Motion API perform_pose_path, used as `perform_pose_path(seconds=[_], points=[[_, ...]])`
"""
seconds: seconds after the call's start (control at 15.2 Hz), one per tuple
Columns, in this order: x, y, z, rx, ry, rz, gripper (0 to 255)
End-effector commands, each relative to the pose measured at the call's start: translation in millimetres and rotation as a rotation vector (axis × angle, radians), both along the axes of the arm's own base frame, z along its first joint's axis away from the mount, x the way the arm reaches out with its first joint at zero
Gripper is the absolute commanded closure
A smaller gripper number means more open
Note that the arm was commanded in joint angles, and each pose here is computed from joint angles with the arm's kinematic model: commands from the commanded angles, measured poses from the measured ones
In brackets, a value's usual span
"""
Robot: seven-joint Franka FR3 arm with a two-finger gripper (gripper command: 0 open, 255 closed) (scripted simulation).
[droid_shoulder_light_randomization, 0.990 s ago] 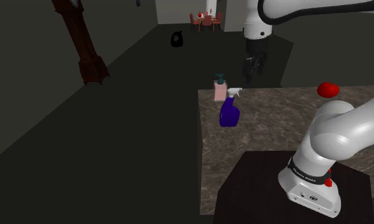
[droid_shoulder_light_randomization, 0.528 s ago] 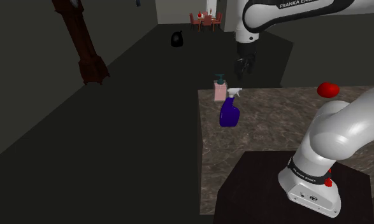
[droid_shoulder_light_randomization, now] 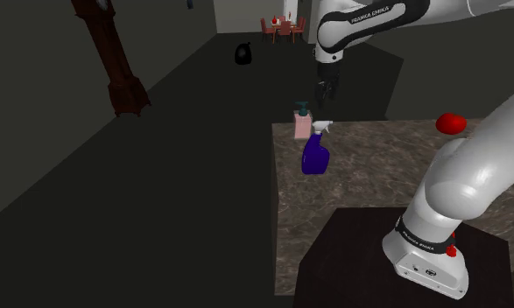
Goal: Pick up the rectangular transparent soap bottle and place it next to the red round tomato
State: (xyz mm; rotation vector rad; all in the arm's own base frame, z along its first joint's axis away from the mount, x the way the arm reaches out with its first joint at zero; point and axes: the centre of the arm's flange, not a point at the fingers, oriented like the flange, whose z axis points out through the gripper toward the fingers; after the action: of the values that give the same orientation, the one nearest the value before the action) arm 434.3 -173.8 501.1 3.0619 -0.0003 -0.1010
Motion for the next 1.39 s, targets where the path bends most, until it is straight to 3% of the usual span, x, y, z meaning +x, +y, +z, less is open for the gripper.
perform_pose_path(seconds=[0.0, 0.92, 1.32], points=[[19, -19, -8, 0.001, -0.006, 0.016, 0], [149, -132, -64, 0.018, -0.046, 0.120, 0], [154, -137, -92, 0.019, -0.047, 0.124, 0]])
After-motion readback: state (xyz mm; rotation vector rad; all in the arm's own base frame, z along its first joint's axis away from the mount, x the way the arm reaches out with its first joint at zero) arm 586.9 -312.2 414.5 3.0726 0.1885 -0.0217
